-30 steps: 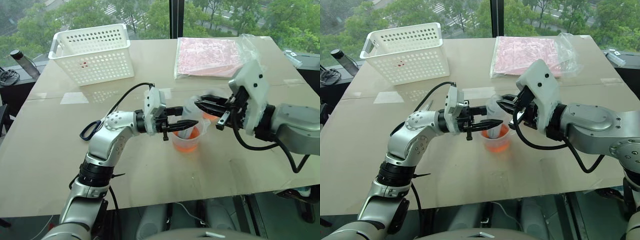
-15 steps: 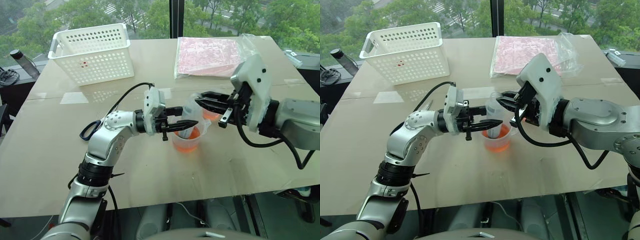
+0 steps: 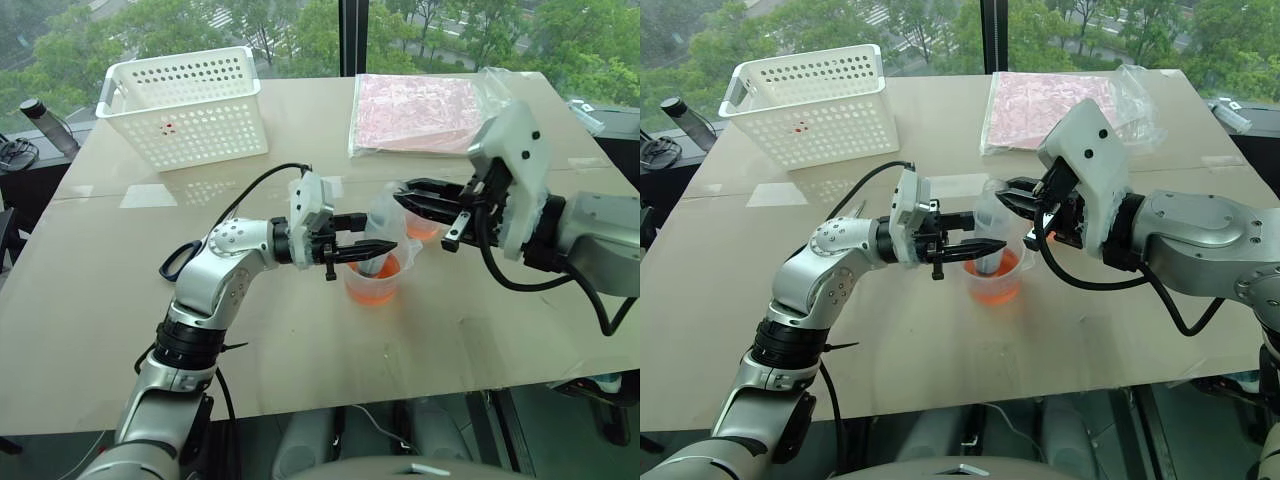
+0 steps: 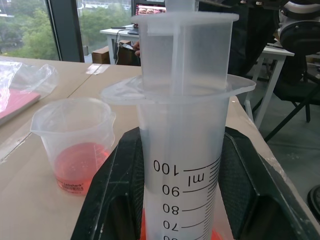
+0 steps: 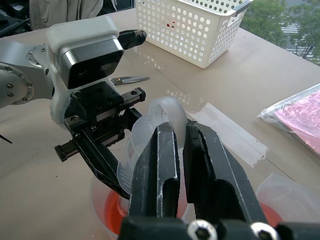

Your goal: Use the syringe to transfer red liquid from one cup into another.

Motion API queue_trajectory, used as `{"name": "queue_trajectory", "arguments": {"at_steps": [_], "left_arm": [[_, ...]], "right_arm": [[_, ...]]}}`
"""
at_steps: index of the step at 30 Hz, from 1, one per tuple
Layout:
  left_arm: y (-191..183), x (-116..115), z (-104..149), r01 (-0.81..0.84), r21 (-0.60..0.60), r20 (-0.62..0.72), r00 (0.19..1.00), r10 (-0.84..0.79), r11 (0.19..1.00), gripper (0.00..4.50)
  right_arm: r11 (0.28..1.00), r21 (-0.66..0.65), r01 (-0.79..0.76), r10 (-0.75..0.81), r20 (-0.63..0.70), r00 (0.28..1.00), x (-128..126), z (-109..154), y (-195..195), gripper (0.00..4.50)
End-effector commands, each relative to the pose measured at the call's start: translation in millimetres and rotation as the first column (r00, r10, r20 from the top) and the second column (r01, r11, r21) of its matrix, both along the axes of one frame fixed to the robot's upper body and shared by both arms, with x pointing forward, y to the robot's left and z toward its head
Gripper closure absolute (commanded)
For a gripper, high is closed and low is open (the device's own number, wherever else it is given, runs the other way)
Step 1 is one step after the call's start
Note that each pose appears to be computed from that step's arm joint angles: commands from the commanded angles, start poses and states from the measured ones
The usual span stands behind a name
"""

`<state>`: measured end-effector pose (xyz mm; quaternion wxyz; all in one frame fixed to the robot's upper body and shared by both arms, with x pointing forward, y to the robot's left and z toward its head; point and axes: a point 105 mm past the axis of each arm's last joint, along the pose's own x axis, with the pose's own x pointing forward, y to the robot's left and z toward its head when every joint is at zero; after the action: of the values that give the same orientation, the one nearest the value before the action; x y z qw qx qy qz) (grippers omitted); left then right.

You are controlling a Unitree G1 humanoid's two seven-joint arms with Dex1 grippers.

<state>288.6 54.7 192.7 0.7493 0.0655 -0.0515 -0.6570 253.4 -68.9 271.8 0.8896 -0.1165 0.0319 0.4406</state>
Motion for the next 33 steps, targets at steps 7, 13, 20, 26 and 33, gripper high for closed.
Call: {"name": "queue_trajectory", "arguments": {"at_steps": [7,13,20,26,33], "left_arm": [[-4.8,-11.5,-5.3,0.078,0.029,-0.001,0.997,-0.078,0.997,3.07],[-4.6,-11.9,-6.5,0.08,0.028,0.002,0.997,-0.081,0.996,3.07],[-4.9,-11.0,1.7,0.074,-0.028,0.023,0.997,-0.074,0.997,3.07],[-4.0,-9.2,4.1,0.071,-0.042,0.04,0.997,-0.069,0.997,3.07],[2.4,-5.7,15.1,0.056,-0.086,0.073,0.996,-0.05,0.995,3.07]], "right_arm": [[0.985,0.126,0.118,-0.137,0.161,0.977,10.8,48.7,-24.7,4.46],[0.986,0.119,0.113,-0.131,0.155,0.979,10.1,45.1,-24.5,4.46],[0.996,0.063,0.059,-0.068,0.155,0.986,3.7,30.0,-27.4,3.68],[0.998,0.056,0.014,-0.023,0.154,0.988,-12.7,16.4,-38.5,0.91],[0.997,0.074,0.026,-0.035,0.119,0.992,-46.0,-10.2,-67.5,0.04]]}}
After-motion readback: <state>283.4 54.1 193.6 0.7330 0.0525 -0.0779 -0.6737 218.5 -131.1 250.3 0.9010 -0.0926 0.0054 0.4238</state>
